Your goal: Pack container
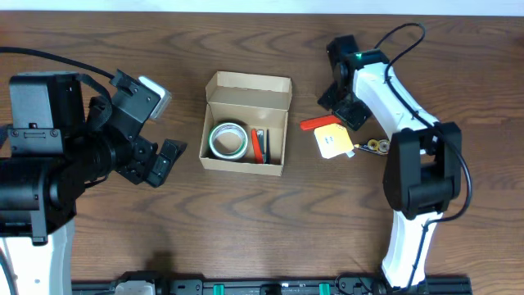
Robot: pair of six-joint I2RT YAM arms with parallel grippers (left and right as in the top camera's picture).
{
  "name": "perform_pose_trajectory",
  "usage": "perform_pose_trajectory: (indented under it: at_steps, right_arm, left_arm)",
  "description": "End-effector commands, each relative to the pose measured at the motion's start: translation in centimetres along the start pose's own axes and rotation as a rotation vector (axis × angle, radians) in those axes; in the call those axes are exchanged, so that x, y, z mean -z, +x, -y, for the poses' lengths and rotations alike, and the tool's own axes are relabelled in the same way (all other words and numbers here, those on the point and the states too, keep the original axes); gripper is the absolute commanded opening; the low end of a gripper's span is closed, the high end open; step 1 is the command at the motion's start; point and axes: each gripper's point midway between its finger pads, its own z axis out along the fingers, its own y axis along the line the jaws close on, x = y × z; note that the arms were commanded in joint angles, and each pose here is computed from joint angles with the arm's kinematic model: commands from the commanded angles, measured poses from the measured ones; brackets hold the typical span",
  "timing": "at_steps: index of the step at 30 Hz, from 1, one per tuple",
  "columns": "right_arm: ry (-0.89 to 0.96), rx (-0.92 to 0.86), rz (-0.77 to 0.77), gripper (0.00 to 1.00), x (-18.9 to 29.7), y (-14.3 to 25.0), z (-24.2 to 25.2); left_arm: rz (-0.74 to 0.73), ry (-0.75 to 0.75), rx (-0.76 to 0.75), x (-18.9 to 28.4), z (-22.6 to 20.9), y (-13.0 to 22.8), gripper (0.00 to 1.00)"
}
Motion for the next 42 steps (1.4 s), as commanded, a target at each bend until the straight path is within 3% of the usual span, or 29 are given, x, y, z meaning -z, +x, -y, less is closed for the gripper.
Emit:
perform_pose_trajectory:
  at_steps: [1, 20, 31, 42]
  right_arm:
    - [0.024, -0.064, -0.004, 0.74, -1.6, -1.0, 0.7]
    - [-0.014, -0.079, -0.030, 0.73, -5.0, -1.3, -0.7]
    - [-0.005, -0.077, -0.033, 0.39, -5.5, -1.2, -0.6]
    - [-0.011, -0.075, -0.030, 0.29, -5.6, -1.5, -0.6]
  left_arm:
    - [0.015, 0.006, -0.014, 0.3, 0.1, -0.3, 0.95]
    - [0.015, 0.006, -0.014, 0.3, 0.1, -0.3, 0.95]
    - [0.015, 0.006, -0.014, 0.3, 0.1, -0.3, 0.95]
    - [0.015, 0.006, -0.014, 0.3, 0.1, -0.3, 0.95]
